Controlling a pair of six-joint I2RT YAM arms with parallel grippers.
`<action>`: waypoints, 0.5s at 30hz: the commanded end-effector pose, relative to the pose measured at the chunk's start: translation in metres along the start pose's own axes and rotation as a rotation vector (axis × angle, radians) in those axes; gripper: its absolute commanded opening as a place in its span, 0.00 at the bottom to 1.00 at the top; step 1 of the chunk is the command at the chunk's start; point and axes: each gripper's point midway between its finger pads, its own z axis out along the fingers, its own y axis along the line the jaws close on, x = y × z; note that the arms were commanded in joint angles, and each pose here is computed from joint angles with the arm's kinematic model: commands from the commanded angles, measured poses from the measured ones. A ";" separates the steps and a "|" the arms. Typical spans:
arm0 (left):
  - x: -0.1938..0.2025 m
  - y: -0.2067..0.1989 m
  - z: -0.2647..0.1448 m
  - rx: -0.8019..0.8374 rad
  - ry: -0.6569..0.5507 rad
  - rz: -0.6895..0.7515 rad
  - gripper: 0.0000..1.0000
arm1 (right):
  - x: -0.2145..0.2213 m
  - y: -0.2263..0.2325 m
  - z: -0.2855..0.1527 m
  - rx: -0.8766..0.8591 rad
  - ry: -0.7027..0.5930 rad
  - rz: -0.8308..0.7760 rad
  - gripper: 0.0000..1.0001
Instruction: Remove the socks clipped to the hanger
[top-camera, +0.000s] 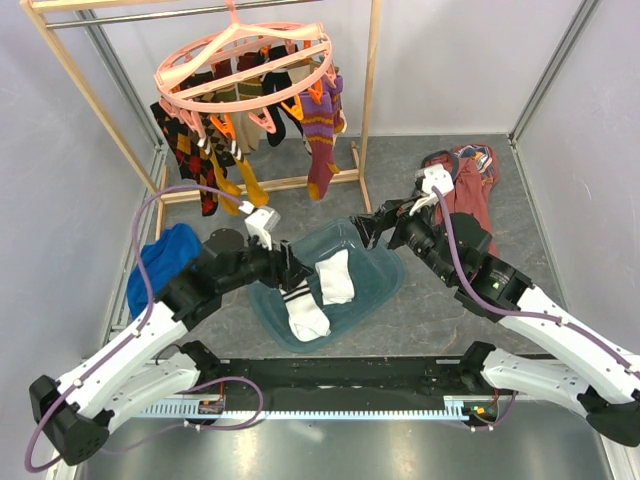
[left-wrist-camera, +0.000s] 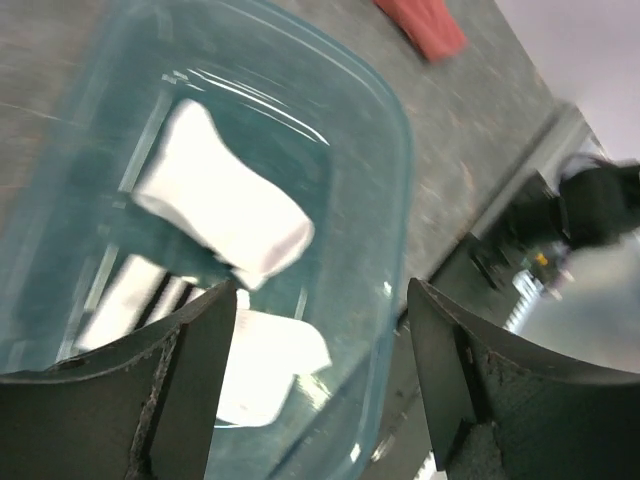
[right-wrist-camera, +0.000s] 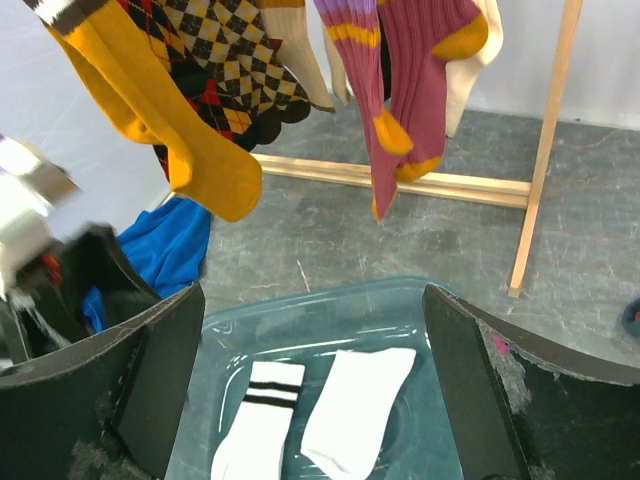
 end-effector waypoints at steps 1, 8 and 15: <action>-0.050 0.035 -0.027 -0.258 -0.224 0.072 0.76 | -0.006 0.002 -0.008 -0.016 -0.030 0.036 0.98; -0.102 0.071 -0.072 -0.541 -0.454 0.157 0.77 | -0.020 0.006 -0.006 -0.030 -0.078 0.041 0.98; -0.149 0.066 -0.085 -0.611 -0.547 0.220 0.77 | 0.001 0.012 0.017 -0.044 -0.026 0.048 0.98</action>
